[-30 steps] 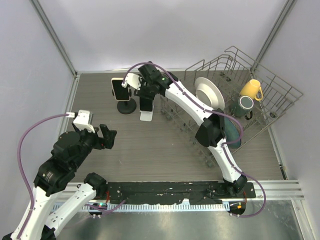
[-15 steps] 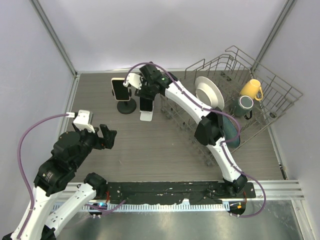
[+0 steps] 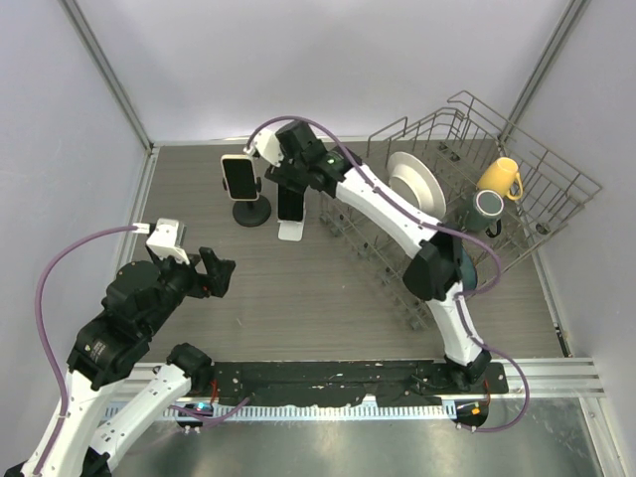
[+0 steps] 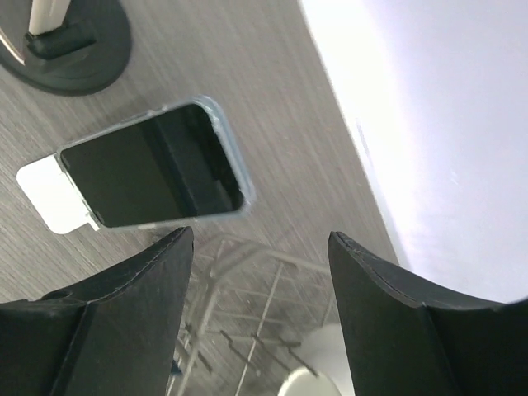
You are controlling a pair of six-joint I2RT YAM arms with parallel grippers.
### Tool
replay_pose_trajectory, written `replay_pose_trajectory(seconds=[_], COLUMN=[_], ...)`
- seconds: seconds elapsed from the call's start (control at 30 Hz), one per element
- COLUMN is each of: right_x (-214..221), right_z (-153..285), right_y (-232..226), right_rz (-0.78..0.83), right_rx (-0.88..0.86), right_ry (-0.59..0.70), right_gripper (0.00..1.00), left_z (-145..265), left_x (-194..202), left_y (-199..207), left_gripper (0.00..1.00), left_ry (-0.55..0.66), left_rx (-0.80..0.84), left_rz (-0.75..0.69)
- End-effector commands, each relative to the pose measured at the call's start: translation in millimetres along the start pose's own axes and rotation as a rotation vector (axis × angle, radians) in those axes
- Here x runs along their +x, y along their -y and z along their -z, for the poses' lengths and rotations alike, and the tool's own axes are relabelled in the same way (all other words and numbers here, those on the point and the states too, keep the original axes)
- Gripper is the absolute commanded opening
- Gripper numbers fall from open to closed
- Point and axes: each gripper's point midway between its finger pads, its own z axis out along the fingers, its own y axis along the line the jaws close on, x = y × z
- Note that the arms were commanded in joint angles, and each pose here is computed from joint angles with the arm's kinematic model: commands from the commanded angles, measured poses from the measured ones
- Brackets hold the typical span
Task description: Place the phone on the phone stand
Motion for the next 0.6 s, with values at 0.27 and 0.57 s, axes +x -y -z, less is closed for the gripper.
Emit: replay_pose_trajectory(seconds=[0.27,0.57], right_x=[58,73], right_z=[197,255], right_y=[106,31], right_rz=[-0.613,-1.020], right_rx=[0.797,0.361], right_ry=[-0.063,0.260], right_gripper=[0.78,0.80], left_z=[0,2], left_x=[-7,-11], left_y=[12,24], left_gripper=[0.84,0.84], left_ry=[0.017,0.018], left_rx=[0.053,0.105], left_rz=[0.040,0.093])
